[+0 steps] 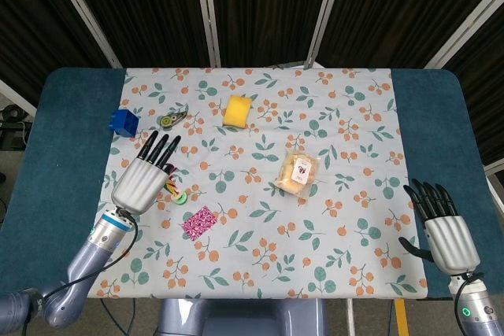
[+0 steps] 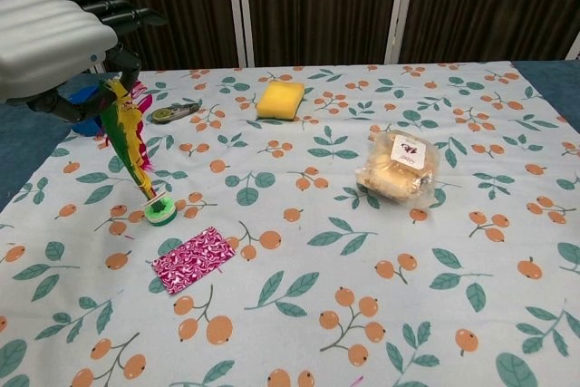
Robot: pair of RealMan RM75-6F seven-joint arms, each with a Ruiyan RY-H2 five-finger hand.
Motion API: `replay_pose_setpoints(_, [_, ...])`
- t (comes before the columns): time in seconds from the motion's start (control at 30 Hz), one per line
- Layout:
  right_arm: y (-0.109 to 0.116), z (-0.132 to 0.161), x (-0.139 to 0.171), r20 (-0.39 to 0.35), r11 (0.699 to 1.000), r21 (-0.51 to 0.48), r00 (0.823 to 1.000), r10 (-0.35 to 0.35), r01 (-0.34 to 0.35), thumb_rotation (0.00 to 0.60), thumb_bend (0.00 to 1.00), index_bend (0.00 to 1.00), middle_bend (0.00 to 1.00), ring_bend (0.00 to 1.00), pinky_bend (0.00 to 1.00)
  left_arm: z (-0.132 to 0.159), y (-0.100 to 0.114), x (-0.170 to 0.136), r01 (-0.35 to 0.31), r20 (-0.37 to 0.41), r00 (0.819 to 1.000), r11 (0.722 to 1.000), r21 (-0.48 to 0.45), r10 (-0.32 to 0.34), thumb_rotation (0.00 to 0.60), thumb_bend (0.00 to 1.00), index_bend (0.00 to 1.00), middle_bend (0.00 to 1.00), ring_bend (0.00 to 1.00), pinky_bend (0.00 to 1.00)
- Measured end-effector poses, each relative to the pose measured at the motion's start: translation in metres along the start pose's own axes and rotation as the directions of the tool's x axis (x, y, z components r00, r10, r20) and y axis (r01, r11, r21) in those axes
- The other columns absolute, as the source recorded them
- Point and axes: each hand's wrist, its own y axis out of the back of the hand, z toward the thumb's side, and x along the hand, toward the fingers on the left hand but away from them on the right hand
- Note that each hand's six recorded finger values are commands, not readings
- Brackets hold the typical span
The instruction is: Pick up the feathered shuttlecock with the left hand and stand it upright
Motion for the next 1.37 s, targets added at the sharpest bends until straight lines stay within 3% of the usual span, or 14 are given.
replay_pose_setpoints(0.07, [0.0,0.0,0.0,0.0,1.0,0.0,1.0,-0.001,0.001,0.6,0.09,0.0,0.0,0.0,0.0,0.002,-0.001,0.0,0.006,0.0,1.0,1.0,-0.005,-0.006,0.6,0.4,0.25,0.0,0.0,0.0])
replay_pose_setpoints(0.17, [0.0,0.0,0.0,-0.001,1.0,0.0,1.0,-0.001,0.001,0.6,0.09,0.0,0.0,0.0,0.0,0.003,0.0,0.0,0.008,-0.009,1.0,1.0,-0.01,-0.008,0.6,0.33,0.1,0.0,0.0,0.0])
replay_pose_setpoints(0.23, [0.0,0.0,0.0,-0.001,1.0,0.001,1.0,0.0,0.0,0.6,0.09,0.0,0.0,0.0,0.0,0.004,0.003,0.0,-0.001,-0.014,1.0,1.0,-0.023,0.0,0.6,0.32,0.05,0.0,0.0,0.0])
replay_pose_setpoints(0.5, [0.0,0.0,0.0,0.0,1.0,0.005,1.0,-0.001,0.001,0.6,0.09,0.0,0.0,0.0,0.0,0.004,0.038,-0.001,-0.093,-0.04,0.995,0.988,-0.121,0.089,0.6,0.32,0.03,0.0,0.0,0.0])
replay_pose_setpoints(0.7, [0.001,-0.001,0.0,0.001,1.0,0.009,1.0,-0.001,0.001,0.6,0.09,0.0,0.0,0.0,0.0,-0.025,0.052,-0.026,-0.119,-0.143,0.986,0.972,-0.204,0.091,0.6,0.28,0.03,0.0,0.0,0.0])
replay_pose_setpoints(0.83, [0.0,-0.001,0.0,0.001,1.0,0.011,1.0,0.0,0.0,0.6,0.09,0.0,0.0,0.0,0.0,-0.046,0.044,-0.05,-0.112,-0.213,0.975,0.965,-0.236,0.061,0.6,0.23,0.01,0.0,0.0,0.0])
replay_pose_setpoints(1.07, [-0.004,0.002,0.0,-0.012,0.999,0.043,1.0,0.022,-0.022,0.6,0.09,0.0,0.0,0.0,0.0,-0.077,0.01,-0.11,-0.068,-0.333,0.941,0.933,-0.354,-0.058,0.6,0.04,0.0,0.0,0.0,0.0])
replay_pose_setpoints(1.2, [-0.005,0.003,0.0,-0.018,0.998,0.055,1.0,0.023,-0.022,0.6,0.09,0.0,0.0,0.0,0.0,-0.092,-0.012,-0.153,-0.055,-0.398,0.909,0.911,-0.409,-0.124,0.6,0.02,0.0,0.0,0.0,0.0])
replay_pose_setpoints(1.27, [-0.005,0.003,0.0,-0.016,0.998,0.055,1.0,0.02,-0.019,0.6,0.09,0.0,0.0,0.0,0.0,-0.099,-0.024,-0.177,-0.036,-0.422,0.894,0.913,-0.407,-0.153,0.6,0.02,0.0,0.0,0.0,0.0])
replay_pose_setpoints(1.37, [-0.005,0.004,-0.001,-0.016,0.999,0.052,1.0,0.016,-0.016,0.6,0.09,0.0,0.0,0.0,0.0,-0.106,-0.033,-0.198,-0.024,-0.437,0.885,0.92,-0.391,-0.162,0.6,0.02,0.0,0.0,0.0,0.0])
